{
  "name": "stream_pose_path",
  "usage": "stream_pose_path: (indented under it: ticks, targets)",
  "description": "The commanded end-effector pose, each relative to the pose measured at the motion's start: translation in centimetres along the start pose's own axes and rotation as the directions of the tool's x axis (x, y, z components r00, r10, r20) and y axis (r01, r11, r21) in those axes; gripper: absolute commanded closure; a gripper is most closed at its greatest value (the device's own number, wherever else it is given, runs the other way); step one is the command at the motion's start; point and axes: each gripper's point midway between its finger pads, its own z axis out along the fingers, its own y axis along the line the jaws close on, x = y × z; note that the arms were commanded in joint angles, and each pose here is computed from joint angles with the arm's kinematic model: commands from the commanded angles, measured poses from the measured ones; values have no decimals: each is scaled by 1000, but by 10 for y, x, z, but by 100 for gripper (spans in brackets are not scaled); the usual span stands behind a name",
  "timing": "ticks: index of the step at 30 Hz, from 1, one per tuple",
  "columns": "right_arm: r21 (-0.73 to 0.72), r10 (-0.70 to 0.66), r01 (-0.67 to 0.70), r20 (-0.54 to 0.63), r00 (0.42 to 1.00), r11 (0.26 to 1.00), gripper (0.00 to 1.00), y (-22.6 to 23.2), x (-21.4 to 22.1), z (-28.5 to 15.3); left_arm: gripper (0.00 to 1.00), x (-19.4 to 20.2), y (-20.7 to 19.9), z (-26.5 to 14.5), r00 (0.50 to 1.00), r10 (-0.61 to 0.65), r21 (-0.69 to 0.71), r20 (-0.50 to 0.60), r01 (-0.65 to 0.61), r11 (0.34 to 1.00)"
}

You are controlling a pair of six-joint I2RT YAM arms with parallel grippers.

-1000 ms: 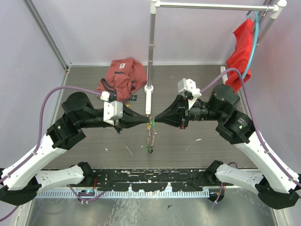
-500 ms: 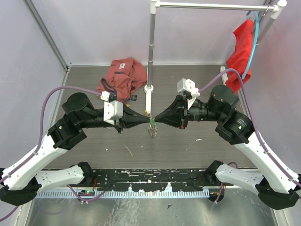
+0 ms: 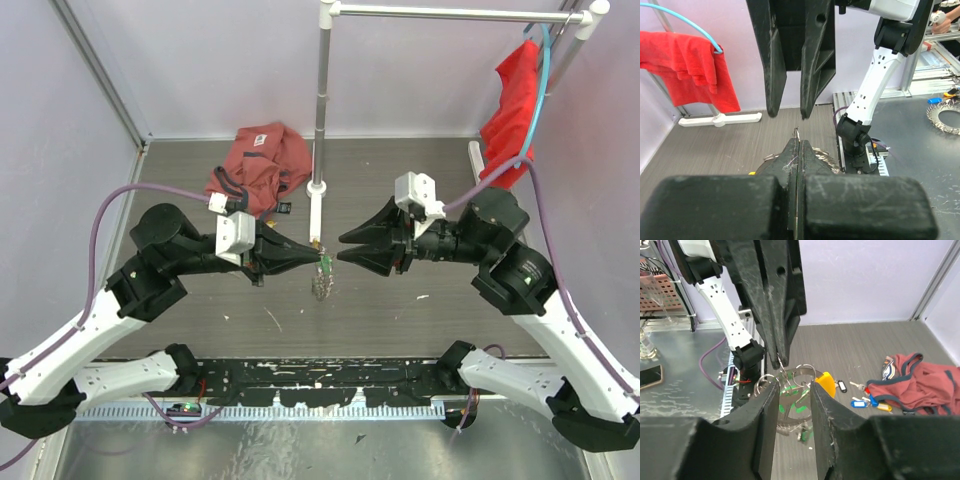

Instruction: Put the keys on the keyring

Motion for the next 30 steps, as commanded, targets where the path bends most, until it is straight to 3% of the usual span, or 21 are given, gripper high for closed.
stream_pose_path:
  ticks: [1,11,30]
  targets:
    - [-29,-157,160,95,983,987,62,13,-39,-11,100,-26,-1,1,991,-4,-10,130,5,1000]
    - [-125,-158,175,133,978,977,61,23,-47,-2,100,-41,-3,5,963,-79,13,257,78,997]
    - [-152,-121,143,142,982,978,63,22,-42,4,100,-45,-9,9,957,-92,60,276,78,995]
